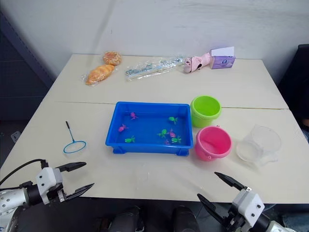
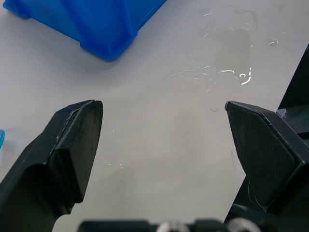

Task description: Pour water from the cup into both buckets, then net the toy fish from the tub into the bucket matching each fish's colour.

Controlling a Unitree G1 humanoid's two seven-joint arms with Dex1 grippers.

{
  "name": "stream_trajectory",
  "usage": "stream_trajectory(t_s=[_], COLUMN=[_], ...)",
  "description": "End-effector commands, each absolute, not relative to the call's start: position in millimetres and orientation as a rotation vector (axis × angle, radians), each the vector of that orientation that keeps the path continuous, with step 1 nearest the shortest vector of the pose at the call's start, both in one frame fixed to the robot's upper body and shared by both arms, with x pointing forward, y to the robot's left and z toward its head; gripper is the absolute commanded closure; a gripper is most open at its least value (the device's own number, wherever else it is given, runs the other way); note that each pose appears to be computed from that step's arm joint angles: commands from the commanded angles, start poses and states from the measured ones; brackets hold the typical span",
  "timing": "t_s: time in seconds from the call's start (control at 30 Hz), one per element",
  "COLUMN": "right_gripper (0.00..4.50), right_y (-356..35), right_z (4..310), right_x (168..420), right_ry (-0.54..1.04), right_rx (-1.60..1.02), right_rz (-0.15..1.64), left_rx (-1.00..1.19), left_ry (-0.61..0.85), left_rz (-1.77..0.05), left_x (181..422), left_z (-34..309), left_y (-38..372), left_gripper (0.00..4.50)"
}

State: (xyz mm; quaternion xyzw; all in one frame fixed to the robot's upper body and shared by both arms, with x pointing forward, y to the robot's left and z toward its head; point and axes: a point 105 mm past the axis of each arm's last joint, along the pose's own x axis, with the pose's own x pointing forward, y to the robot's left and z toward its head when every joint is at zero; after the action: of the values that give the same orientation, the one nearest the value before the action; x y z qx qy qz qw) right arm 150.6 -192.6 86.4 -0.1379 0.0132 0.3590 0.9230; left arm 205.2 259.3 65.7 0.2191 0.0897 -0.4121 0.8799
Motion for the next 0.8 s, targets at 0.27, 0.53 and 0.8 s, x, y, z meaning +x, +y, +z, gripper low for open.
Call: stream_trajectory(t_s=[0.27,0.53,0.8], right_gripper=[0.00,0.00,0.00], right_y=[-250.5,-294.3,-335.2], right_z=[115.7,101.9,96.3], right_x=[128.3,129.9,158.7], right_ry=[-0.030,-0.026,-0.031], right_rx=[-0.106,-0.064,-0.078], right_rz=[0.205,-0.211,-0.400], left_rx=[0.182,0.175,0.201], left_ry=[-0.023,-0.076,-0.126], left_rz=[-1.317,-1.381,-1.398], left_x=[219.3,233.9,245.2], left_z=[152.4,168.3,173.9], left_y=[139.7,117.5,106.6], left_gripper=[0.14,0.14,0.14])
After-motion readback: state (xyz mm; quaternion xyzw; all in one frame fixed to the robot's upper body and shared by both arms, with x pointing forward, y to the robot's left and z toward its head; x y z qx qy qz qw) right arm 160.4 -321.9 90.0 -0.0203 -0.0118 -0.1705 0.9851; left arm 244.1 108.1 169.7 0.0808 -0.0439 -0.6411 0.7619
